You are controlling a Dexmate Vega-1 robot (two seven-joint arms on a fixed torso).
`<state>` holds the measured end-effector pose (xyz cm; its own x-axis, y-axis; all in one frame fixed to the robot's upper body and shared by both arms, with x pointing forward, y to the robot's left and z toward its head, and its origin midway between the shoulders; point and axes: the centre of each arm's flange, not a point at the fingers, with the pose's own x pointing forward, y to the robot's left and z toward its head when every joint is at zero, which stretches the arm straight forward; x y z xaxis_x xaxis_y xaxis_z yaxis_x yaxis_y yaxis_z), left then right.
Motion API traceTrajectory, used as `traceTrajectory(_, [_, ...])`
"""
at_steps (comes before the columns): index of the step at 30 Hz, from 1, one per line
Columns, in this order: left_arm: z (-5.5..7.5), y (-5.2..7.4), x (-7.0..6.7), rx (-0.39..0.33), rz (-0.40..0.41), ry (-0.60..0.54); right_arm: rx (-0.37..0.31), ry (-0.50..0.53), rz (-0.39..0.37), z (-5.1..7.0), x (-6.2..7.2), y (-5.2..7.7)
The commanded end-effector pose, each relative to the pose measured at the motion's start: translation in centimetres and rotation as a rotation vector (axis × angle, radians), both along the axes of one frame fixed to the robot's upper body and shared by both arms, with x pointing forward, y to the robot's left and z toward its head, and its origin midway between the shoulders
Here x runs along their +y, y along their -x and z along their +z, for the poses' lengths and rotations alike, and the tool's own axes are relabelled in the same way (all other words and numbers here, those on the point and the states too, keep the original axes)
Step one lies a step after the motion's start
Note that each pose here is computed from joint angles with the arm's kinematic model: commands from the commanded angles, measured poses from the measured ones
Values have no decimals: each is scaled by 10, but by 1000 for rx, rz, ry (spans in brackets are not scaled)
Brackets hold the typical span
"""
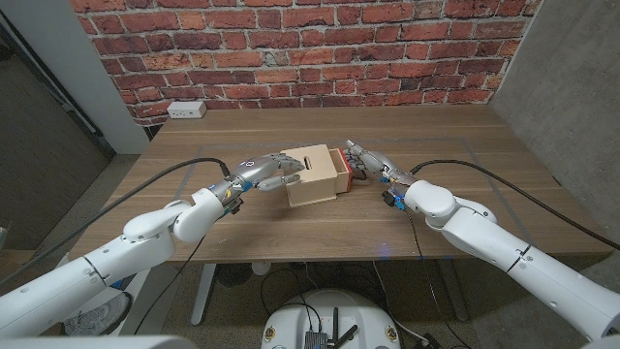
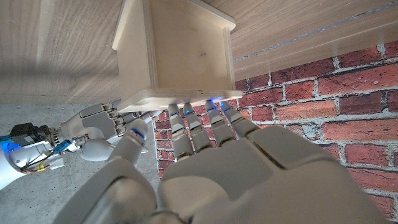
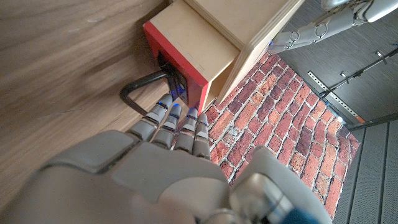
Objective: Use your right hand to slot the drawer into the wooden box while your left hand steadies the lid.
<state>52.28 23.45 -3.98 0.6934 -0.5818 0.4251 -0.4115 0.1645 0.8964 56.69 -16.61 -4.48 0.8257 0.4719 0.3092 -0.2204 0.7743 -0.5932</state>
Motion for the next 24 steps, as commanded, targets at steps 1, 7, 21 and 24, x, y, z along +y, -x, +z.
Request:
traceTrajectory(1, [-1,2,-3,1,0,-2,0,1,33,-2,5,0])
traceTrajectory(7, [-2,2,-5,-2,-3,-1,-6,-5,53,-1,8,0])
traceTrajectory(21, [-3,2,-7,-2,-5,-2,-20,-25,70,2,11,0])
traceTrajectory(24, [-3,2,-7,-3,-9,-5,-23,-22,76,2,12,0])
